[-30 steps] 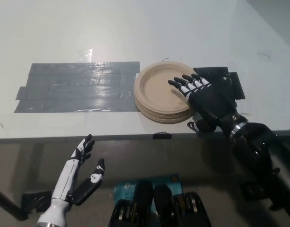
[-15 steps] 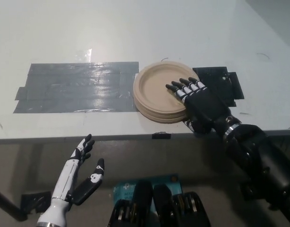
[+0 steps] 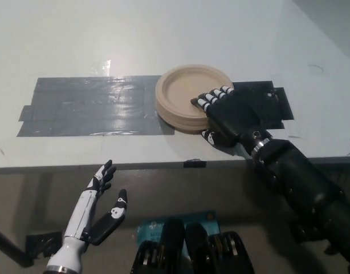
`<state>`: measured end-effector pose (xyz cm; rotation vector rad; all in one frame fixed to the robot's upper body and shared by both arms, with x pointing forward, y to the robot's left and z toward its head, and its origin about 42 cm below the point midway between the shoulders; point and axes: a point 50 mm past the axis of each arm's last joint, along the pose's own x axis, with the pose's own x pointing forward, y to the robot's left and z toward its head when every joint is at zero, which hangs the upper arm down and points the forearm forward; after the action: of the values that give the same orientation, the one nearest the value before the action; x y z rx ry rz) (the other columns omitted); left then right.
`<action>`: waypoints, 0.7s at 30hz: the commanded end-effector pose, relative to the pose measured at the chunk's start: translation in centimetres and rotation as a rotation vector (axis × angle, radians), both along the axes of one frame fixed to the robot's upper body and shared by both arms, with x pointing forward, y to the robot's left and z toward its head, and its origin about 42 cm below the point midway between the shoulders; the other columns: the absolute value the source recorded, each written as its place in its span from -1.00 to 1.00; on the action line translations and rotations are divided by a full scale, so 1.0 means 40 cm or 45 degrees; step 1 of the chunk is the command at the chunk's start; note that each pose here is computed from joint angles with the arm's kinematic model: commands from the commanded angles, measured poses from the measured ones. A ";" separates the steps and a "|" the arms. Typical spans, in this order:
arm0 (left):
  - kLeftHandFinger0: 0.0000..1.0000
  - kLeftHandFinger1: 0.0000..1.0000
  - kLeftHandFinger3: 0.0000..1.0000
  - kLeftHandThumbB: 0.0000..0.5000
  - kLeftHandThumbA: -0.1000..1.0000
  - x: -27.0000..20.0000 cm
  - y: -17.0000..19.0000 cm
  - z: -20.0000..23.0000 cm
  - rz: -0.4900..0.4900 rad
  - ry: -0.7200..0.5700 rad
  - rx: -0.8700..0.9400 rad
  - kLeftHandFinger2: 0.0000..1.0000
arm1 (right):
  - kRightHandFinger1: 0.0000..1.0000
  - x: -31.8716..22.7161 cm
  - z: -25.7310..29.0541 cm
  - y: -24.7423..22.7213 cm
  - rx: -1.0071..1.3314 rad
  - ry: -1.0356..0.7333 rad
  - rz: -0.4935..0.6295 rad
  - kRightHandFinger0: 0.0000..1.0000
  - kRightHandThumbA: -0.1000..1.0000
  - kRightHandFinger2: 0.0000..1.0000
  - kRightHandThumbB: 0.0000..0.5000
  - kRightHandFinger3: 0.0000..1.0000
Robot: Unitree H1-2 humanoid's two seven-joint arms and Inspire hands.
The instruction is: A stack of plates is kept in the middle of the desk close to the robot and the robot grabs the stack with its right hand, picks it up and hands it to a person.
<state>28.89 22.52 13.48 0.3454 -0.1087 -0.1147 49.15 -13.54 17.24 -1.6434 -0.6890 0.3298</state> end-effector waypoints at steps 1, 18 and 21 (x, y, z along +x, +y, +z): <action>1.00 1.00 1.00 -1.00 0.02 0.015 0.000 0.040 -0.017 -0.089 0.002 1.00 | -1.00 -0.004 -0.009 -0.012 0.018 -0.268 0.094 -1.00 -1.00 -0.39 0.19 -0.44; 1.00 1.00 1.00 -1.00 0.01 0.016 0.000 0.041 -0.020 -0.085 0.008 1.00 | -1.00 -0.036 0.235 -0.035 0.422 -0.743 0.321 -1.00 -1.00 -0.06 0.11 -0.11; 0.99 1.00 1.00 -1.00 0.03 0.016 0.002 0.037 -0.025 -0.090 0.023 1.00 | -1.00 -0.064 0.288 -0.028 0.458 -0.807 0.362 -1.00 -1.00 0.07 0.13 0.17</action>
<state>29.04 22.46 13.52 0.3463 -0.1084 -0.1167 47.38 -14.76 20.91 -1.4716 -1.0895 0.0802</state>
